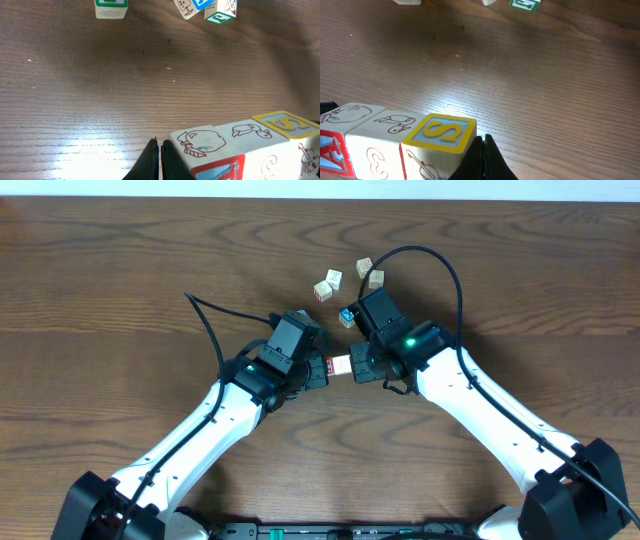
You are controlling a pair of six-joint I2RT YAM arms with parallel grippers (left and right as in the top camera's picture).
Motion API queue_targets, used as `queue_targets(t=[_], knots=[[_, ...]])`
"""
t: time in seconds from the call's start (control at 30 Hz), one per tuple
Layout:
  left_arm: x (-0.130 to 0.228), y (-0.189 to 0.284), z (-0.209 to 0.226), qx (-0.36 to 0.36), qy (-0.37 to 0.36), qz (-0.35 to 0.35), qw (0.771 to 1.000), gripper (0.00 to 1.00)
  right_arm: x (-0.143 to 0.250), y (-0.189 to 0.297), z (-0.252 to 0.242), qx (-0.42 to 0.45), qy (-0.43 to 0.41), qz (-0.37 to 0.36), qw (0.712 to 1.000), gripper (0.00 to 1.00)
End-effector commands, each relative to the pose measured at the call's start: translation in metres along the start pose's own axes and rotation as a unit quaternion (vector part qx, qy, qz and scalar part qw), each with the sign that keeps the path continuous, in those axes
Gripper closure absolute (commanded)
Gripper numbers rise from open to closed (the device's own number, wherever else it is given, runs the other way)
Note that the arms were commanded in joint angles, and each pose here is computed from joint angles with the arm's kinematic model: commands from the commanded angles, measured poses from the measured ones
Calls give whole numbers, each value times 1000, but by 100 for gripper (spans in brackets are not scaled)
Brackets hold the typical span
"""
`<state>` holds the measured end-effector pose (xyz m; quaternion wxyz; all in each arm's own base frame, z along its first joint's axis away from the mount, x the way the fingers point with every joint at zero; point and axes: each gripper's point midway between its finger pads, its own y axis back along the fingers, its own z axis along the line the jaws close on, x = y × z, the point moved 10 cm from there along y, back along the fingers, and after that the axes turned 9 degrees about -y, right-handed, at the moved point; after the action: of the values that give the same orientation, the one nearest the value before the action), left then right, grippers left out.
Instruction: Lift 3 blocks
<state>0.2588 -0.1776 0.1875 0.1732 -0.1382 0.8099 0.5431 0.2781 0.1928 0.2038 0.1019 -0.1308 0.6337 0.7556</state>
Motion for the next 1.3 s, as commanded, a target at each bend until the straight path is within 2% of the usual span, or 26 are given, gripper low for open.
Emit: queue_targets(t=[0.0,1.27], knots=[[-24,39,-59,175,-50,-25,983,93,17,16,49,-179,53,72,980,99],[-24,41,-58,158,-58,-22,985,93,17,16,49,-179,53,73,980,99]])
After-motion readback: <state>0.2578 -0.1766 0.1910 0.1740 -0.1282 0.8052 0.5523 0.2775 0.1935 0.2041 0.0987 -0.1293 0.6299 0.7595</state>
